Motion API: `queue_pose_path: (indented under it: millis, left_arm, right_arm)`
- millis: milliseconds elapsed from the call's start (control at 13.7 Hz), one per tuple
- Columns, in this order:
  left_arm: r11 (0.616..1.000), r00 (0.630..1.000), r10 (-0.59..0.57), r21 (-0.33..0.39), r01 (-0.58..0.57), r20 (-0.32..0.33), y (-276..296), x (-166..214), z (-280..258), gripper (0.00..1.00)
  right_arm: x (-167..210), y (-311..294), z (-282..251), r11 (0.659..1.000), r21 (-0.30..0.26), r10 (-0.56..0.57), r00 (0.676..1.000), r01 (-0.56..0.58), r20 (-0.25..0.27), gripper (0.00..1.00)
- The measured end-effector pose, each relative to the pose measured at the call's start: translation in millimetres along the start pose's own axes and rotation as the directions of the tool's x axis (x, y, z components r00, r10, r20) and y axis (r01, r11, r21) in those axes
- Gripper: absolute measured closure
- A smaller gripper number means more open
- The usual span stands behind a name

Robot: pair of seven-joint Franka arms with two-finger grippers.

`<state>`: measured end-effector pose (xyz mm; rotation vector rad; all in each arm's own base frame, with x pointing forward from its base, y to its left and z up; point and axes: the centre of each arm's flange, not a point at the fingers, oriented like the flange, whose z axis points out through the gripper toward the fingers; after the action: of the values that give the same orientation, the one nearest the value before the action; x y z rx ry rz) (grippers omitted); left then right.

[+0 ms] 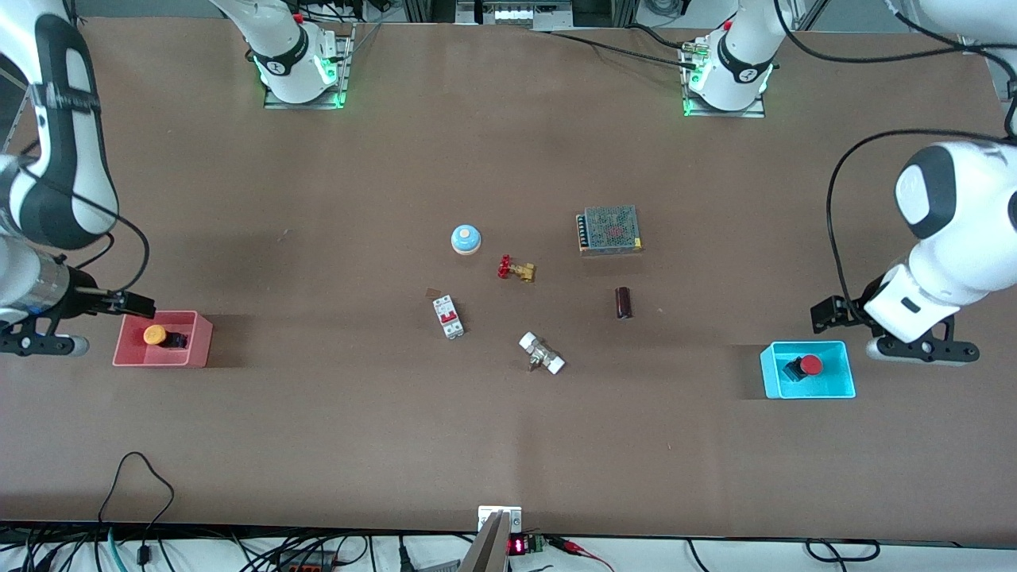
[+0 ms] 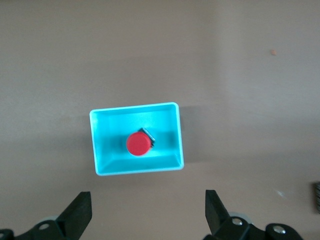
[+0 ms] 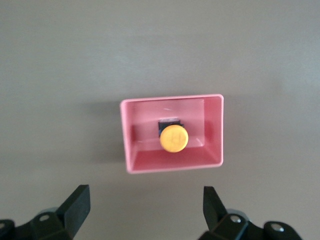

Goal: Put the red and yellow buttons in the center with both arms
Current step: 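Lower the right gripper onto the yellow button while the left gripper lowers too, then close the right gripper on the yellow button while the left gripper grips the red button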

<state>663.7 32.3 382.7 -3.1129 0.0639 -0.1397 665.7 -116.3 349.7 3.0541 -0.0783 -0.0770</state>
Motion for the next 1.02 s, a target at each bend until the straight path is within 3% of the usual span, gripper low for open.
queue_pose_path:
  millis: [512,1024]
  left_arm:
    - [1.0,0.999,-0.013,0.004,0.012,0.053,-13,1,103,0.0]
    - [1.0,0.999,-0.011,0.008,0.01,0.047,-13,2,143,0.0]
  right_arm:
    - [17,13,81,0.999,-0.016,-0.041,0.999,0.041,-0.01,0.0]
    - [18,20,111,0.994,-0.017,-0.105,0.995,0.105,0.005,0.0]
